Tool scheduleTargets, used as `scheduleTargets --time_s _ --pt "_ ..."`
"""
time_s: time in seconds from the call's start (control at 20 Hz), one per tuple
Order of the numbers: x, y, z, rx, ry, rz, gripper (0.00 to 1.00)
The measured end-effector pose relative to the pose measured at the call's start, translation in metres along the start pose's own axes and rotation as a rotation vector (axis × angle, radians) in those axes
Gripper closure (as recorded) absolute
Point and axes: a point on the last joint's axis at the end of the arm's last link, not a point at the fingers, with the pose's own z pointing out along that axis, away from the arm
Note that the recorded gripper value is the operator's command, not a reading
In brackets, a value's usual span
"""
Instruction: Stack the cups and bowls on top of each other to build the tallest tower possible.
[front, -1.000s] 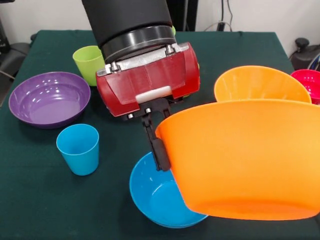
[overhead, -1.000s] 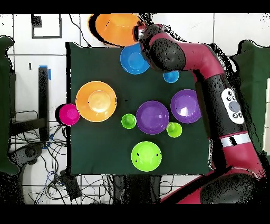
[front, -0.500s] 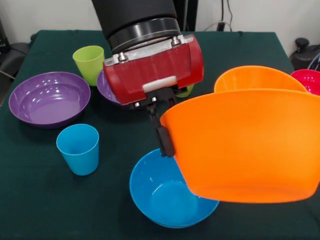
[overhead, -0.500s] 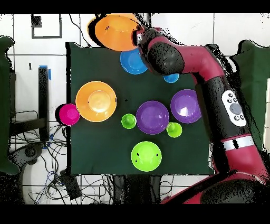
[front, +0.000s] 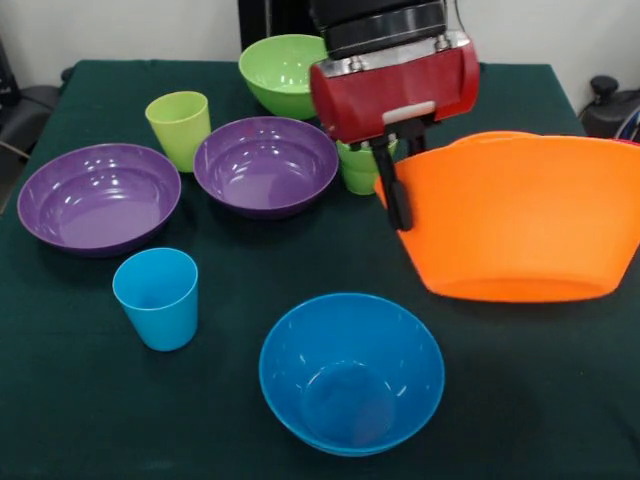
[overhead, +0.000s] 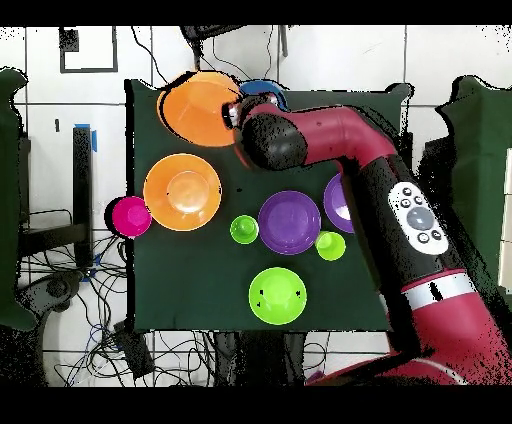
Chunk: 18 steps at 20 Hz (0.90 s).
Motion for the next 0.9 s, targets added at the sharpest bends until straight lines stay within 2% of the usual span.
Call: scheduleTargets --time_s 0.15,0.35,0.6,0.9 --pt "0.015 0.029 -0.002 0.002 0.098 0.003 1.0" --pt "0.022 0.041 -0.003 0.009 0.163 0.019 1.0" --pt "0.027 0.038 -0.003 0.017 0.183 0.044 1.0" --pt "0.043 0.022 -0.006 0.038 0.219 0.077 1.0"
